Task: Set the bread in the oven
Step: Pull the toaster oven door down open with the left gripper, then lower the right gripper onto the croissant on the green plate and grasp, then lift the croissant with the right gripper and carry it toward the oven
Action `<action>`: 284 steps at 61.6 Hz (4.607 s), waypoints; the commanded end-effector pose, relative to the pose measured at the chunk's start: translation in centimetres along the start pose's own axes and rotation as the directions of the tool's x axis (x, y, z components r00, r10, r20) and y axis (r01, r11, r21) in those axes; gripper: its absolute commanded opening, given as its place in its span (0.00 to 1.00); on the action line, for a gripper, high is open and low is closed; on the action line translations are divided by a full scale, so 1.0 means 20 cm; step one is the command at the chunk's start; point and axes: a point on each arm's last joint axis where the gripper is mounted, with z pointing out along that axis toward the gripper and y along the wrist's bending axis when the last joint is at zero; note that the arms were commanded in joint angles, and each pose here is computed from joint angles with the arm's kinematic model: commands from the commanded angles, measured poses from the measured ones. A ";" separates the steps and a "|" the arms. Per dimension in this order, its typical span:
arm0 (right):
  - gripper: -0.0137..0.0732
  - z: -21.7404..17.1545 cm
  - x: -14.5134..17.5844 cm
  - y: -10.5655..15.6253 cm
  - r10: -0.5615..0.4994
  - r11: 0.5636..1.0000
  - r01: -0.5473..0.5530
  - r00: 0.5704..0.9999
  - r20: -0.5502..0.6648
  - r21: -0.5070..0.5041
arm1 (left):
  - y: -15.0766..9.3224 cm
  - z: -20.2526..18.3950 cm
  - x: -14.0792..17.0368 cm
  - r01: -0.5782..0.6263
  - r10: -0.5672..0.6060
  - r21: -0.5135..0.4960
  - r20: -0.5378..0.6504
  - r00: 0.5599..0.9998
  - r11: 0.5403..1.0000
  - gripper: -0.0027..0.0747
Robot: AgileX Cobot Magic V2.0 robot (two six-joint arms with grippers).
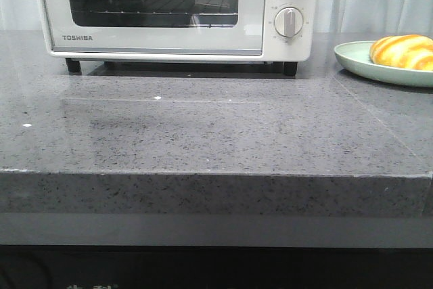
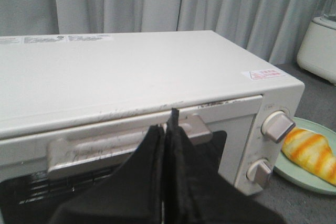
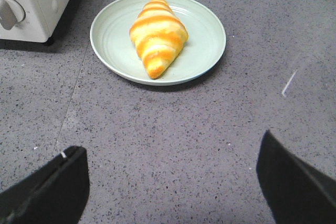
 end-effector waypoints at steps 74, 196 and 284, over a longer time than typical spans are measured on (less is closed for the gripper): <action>0.91 -0.02 -0.07 0.00 -0.013 1.000 0.013 0.996 0.088 0.008 | -0.10 0.14 0.03 -0.004 0.020 0.051 -0.323 0.946 0.999 0.01; 0.91 1.17 -0.56 0.04 -0.001 0.999 0.028 0.804 -0.595 0.036 | 0.00 -0.83 0.01 -0.039 0.022 -0.035 -0.392 0.920 0.999 0.01; 0.41 1.22 -0.60 0.06 0.011 1.000 -0.003 0.824 -0.566 0.015 | 0.00 -0.83 0.02 -0.039 0.022 -0.035 -0.395 0.919 0.999 0.01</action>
